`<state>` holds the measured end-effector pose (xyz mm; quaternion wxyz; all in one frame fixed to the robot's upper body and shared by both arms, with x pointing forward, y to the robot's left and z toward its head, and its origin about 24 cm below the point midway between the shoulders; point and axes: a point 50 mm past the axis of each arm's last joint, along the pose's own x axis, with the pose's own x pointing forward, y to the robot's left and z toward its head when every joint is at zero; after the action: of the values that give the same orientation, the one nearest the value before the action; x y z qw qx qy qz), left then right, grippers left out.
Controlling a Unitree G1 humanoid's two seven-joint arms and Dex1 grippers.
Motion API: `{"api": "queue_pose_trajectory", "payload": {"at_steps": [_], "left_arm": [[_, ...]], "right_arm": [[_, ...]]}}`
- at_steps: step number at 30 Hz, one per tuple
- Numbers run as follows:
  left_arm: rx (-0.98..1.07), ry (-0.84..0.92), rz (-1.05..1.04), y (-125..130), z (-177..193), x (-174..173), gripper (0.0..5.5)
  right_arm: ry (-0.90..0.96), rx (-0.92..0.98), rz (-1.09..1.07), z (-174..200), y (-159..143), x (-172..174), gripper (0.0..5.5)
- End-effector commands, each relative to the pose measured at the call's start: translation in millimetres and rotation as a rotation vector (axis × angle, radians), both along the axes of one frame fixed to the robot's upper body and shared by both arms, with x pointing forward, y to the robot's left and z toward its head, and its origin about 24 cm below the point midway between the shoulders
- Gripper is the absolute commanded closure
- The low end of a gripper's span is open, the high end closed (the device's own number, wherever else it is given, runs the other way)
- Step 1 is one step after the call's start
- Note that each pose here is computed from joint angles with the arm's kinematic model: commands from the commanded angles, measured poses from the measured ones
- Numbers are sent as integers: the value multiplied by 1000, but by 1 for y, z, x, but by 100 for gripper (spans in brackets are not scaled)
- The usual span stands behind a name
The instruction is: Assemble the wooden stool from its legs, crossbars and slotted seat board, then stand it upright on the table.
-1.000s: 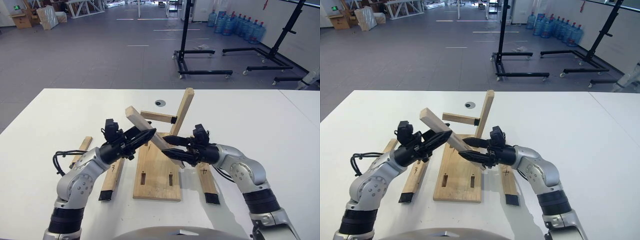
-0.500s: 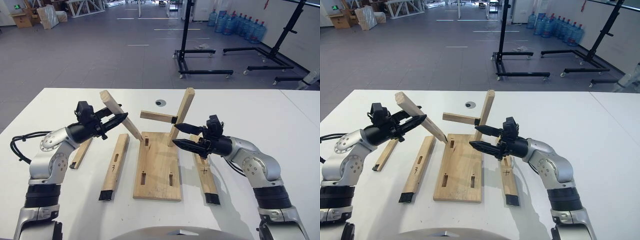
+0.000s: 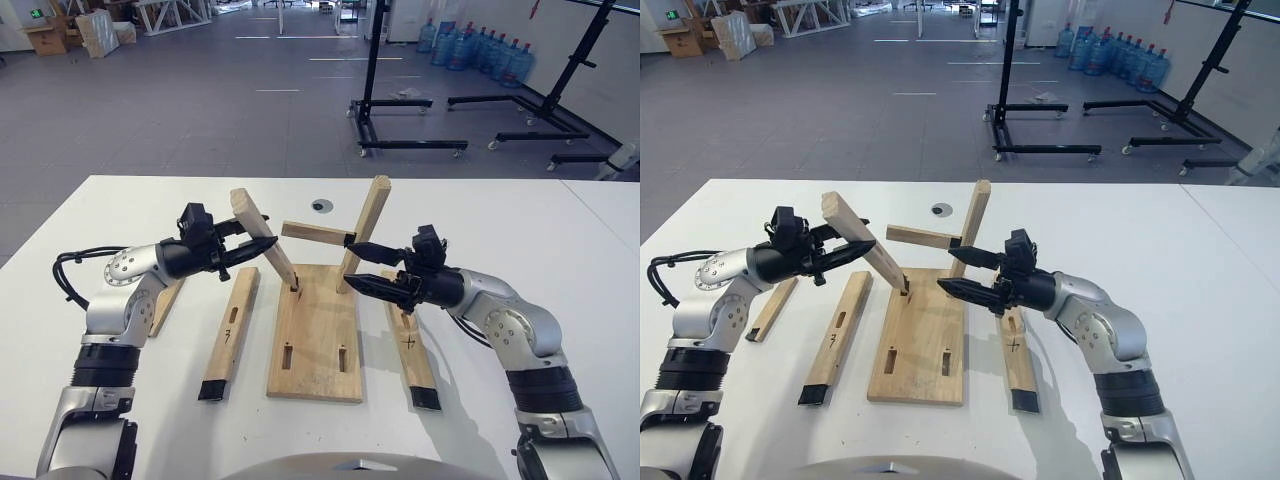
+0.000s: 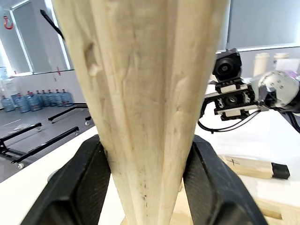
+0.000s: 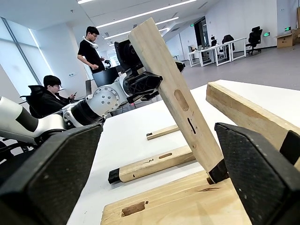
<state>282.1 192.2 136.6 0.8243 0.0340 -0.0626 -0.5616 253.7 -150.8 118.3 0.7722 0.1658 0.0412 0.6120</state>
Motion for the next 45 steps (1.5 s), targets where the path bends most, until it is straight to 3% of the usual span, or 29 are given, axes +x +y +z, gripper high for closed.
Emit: {"api": "queue_pose_trajectory", "payload": {"at_steps": [1, 13, 24, 32, 45], "left_arm": [[98, 51, -74, -3, -5, 0, 342], [217, 28, -153, 7, 20, 10, 342], [262, 28, -125, 12, 21, 22, 342], [279, 126, -200, 6, 9, 15, 342], [221, 259, -218, 5, 14, 9, 342]], "right_arm": [[-55, 16, 6, 13, -2, 1, 111], [-67, 33, 8, 14, 4, 1, 111], [-60, 31, 9, 8, 11, 0, 111], [-67, 23, 20, 10, 10, 0, 111], [-338, 96, 31, 87, -5, 2, 111]]}}
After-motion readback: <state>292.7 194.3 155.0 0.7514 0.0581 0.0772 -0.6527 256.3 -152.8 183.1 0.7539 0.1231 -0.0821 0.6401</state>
